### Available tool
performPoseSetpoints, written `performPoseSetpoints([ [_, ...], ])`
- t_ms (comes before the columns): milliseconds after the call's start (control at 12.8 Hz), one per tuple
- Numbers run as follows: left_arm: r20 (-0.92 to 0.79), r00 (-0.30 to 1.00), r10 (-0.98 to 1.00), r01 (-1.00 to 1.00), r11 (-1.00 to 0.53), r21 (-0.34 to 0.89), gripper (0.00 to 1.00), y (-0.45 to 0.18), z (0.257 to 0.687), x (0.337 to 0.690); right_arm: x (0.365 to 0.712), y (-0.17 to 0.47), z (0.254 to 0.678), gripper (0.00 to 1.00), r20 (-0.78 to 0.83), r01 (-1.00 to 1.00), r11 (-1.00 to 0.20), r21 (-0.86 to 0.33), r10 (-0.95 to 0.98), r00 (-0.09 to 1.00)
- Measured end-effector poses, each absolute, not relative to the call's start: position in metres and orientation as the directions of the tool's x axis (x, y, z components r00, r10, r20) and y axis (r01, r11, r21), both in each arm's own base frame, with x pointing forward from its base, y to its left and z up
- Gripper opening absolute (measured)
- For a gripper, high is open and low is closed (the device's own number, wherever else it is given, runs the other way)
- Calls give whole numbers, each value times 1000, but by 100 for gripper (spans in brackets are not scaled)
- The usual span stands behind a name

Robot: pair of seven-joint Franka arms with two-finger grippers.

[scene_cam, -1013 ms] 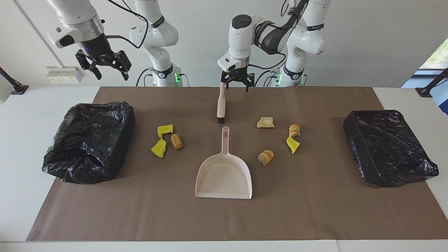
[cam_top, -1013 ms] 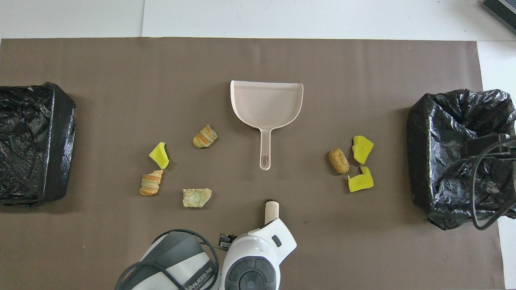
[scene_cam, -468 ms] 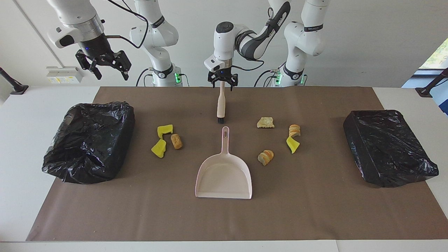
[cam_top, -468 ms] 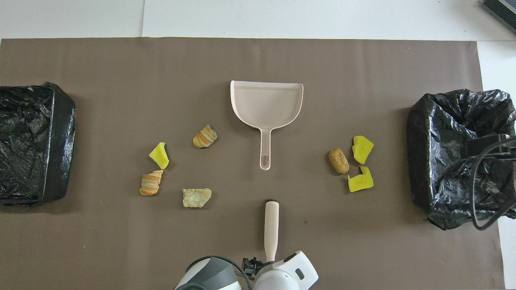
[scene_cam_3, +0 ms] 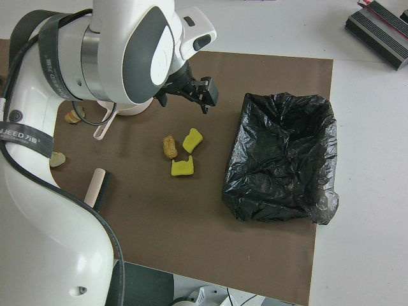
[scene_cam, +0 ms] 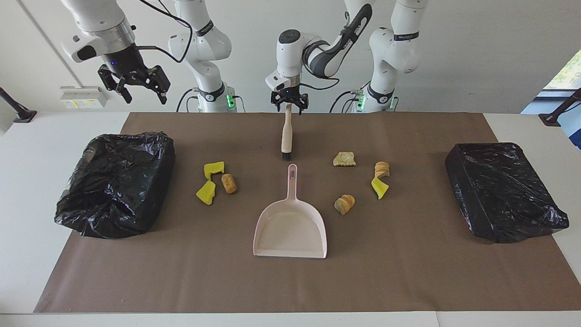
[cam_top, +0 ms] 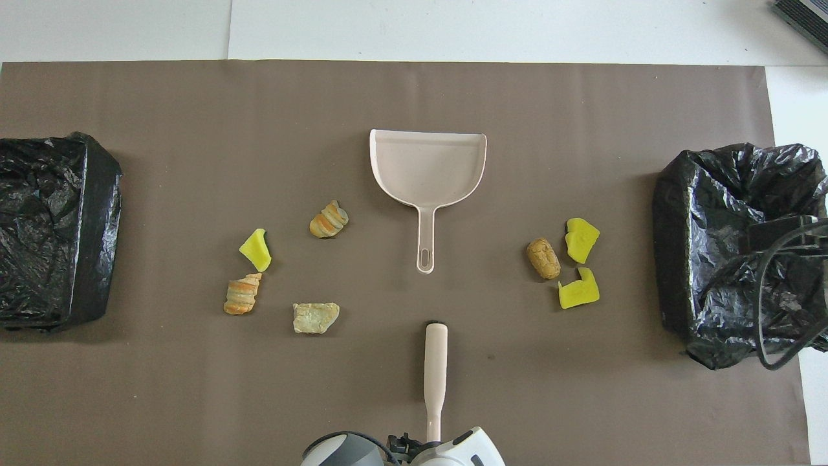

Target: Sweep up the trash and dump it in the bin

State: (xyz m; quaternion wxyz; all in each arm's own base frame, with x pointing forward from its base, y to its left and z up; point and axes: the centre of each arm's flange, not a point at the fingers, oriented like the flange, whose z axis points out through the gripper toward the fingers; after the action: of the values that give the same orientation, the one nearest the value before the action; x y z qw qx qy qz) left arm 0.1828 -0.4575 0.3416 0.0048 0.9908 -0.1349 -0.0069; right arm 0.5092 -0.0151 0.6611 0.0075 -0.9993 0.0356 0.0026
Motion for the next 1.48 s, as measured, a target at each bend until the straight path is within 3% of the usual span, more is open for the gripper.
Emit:
performPoseSetpoints([
  [390, -10, 972, -233, -233, -972, 15, 29, -456, 342, 188, 509, -15, 661, 100, -6, -71, -997, -15, -71, 997],
  [701, -16, 977, -213, -213, -977, 7, 26, -453, 343, 192, 509, -15, 661, 100, -6, -71, -997, -15, -71, 997],
  [1013, -59, 989, -135, -138, -989, -51, 26, -426, 364, 222, 509, -15, 661, 100, -6, -71, -997, -15, -71, 997],
  [1481, -38, 997, 63, 58, -989, -133, 26, -332, 389, 331, 509, -15, 661, 100, -6, -71, -997, -15, -71, 997],
])
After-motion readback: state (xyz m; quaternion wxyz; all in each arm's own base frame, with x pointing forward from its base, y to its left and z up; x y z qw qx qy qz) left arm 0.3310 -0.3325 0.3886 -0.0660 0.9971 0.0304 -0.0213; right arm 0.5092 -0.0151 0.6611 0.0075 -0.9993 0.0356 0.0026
